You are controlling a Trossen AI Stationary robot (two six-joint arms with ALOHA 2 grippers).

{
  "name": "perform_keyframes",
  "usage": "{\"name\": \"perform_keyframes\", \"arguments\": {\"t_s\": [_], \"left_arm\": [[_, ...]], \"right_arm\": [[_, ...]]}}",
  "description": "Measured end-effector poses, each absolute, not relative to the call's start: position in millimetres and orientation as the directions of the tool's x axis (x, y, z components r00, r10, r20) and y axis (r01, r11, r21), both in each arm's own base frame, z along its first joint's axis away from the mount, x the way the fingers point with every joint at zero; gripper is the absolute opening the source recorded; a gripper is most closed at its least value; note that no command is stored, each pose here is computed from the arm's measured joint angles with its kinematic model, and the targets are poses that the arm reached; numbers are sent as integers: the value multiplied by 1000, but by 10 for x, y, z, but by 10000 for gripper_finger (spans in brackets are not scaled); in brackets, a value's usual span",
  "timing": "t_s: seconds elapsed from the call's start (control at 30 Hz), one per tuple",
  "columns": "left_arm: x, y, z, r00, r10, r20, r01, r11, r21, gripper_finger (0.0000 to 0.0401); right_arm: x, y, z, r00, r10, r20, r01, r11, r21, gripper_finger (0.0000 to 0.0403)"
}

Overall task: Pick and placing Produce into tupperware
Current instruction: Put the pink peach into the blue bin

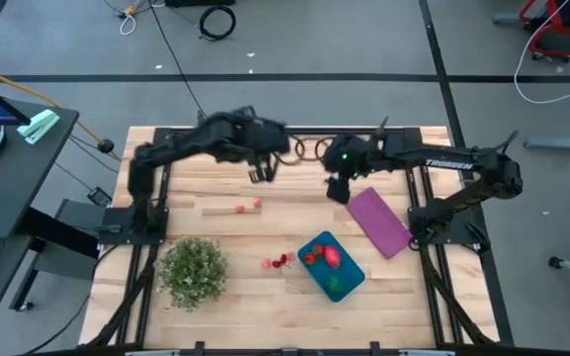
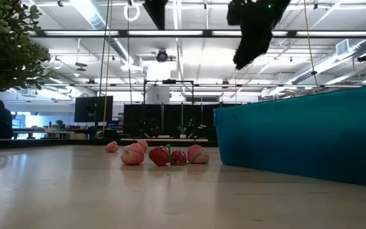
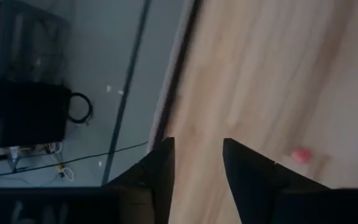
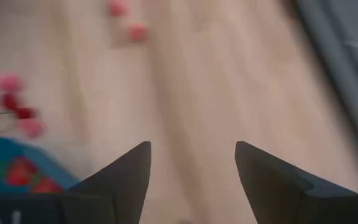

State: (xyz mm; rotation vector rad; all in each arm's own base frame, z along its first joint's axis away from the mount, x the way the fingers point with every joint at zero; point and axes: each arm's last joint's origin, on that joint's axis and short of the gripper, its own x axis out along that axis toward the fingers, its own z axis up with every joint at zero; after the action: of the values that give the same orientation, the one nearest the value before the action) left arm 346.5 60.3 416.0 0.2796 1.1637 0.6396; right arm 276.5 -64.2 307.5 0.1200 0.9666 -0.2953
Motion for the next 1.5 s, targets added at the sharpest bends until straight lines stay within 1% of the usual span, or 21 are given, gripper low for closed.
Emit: {"name": "perform_keyframes", "arguments": {"t_s": [0.1, 0.17, 0.23, 0.3, 0.37, 0.47, 0.57, 0.73, 0.83, 1.0, 1.17, 1.3, 1.5], "left_arm": [[3209, 699, 4389, 274, 618, -736, -351, 777, 522, 133], [2985, 762, 4569, 297, 637, -711, -404, 759, 511, 129], [2848, 811, 4668, 305, 652, -694, -452, 741, 497, 125], [2729, 878, 4731, 299, 663, -686, -507, 720, 474, 122], [2619, 925, 4794, 298, 675, -675, -558, 697, 450, 121], [2483, 989, 4867, 292, 692, -660, -614, 665, 426, 123], [2469, 1048, 4865, 277, 699, -659, -629, 651, 425, 123], [2471, 1117, 4845, 257, 703, -663, -605, 652, 457, 117], [2480, 1141, 4834, 250, 704, -665, -562, 665, 492, 114], [2458, 1176, 4836, 240, 707, -665, -565, 659, 497, 112], [2441, 1203, 4834, 228, 710, -666, -569, 653, 501, 113], [2434, 1216, 4834, 224, 711, -667, -541, 660, 521, 110], [2434, 1216, 4834, 224, 711, -667, -538, 661, 523, 112]], "right_arm": [[2856, -534, 2785, 622, -39, -782, 170, 982, 86, 242], [2916, -428, 2633, 692, 82, -718, 63, 983, 173, 242], [2967, -313, 2555, 747, 183, -639, -30, 969, 243, 242], [3013, -194, 2554, 785, 242, -570, -100, 958, 269, 242], [3052, -81, 2578, 807, 272, -525, -153, 954, 260, 242], [3145, 75, 2639, 800, 312, -512, -201, 944, 261, 241], [3289, 213, 2732, 793, 346, -502, -251, 936, 248, 237], [3600, 335, 2763, 694, 361, -623, -282, 932, 226, 227], [3812, 338, 2663, 636, 352, -686, -266, 935, 233, 221], [4160, 346, 2423, 552, 354, -755, -249, 934, 256, 215], [4407, 367, 2151, 480, 352, -803, -231, 934, 271, 215], [4497, 373, 1965, 418, 352, -838, -213, 934, 286, 215], [4449, 393, 1762, 283, 371, -884, -177, 927, 331, 215]]}}
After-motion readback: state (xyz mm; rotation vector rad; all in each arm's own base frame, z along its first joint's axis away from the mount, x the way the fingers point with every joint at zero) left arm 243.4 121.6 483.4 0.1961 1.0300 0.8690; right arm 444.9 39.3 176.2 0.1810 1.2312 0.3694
